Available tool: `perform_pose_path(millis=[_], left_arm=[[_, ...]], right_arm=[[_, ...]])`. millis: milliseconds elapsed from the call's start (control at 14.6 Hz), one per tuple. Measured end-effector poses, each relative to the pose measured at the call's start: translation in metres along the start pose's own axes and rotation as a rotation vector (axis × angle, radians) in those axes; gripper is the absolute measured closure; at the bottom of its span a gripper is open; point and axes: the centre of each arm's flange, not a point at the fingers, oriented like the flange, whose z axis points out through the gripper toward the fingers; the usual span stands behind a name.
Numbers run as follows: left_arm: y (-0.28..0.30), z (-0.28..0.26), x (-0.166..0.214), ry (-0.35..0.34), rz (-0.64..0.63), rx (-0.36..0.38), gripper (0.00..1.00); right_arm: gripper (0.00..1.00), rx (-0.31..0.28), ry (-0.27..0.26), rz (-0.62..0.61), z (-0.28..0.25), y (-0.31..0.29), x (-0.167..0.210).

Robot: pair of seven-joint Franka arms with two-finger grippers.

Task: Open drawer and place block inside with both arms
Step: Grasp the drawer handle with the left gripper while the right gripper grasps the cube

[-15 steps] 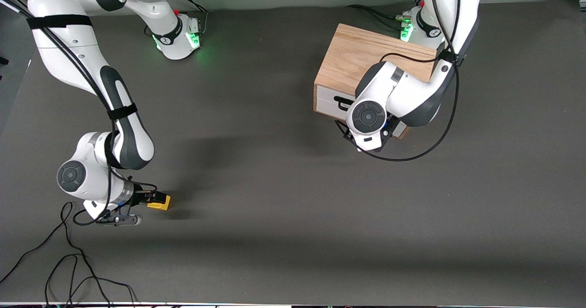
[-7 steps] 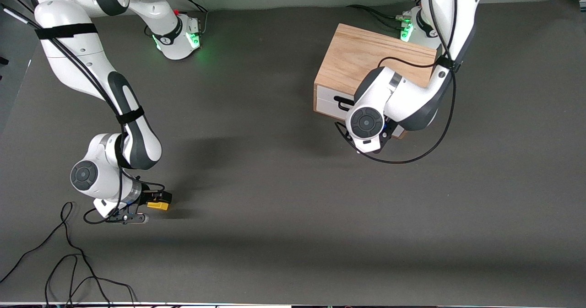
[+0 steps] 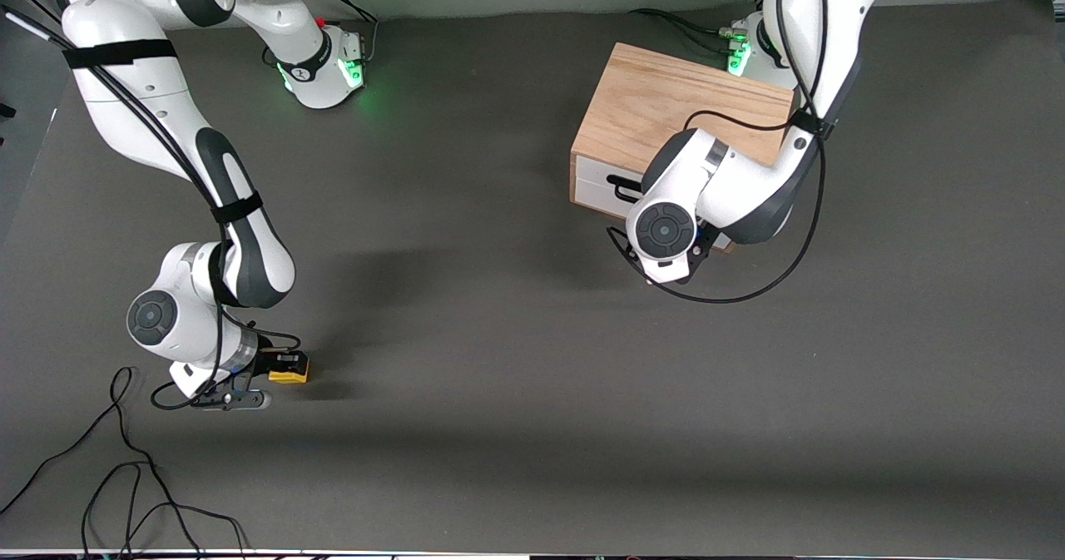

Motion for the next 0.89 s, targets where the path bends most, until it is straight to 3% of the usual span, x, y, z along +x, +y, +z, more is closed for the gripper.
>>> perform_pose_path(millis=[412,893], left_arm=[[0.007,0.0,0.001,0.009,0.009,-0.001,0.02],[0.013,-0.038,0.002,0.046,0.066,-0.076,0.78]], right_arm=[[0.45,0.02,-0.062,-0.009,-0.093,-0.006,0.008],[0.45,0.05,-0.067,-0.029,-0.247,-0.013,-0.023]])
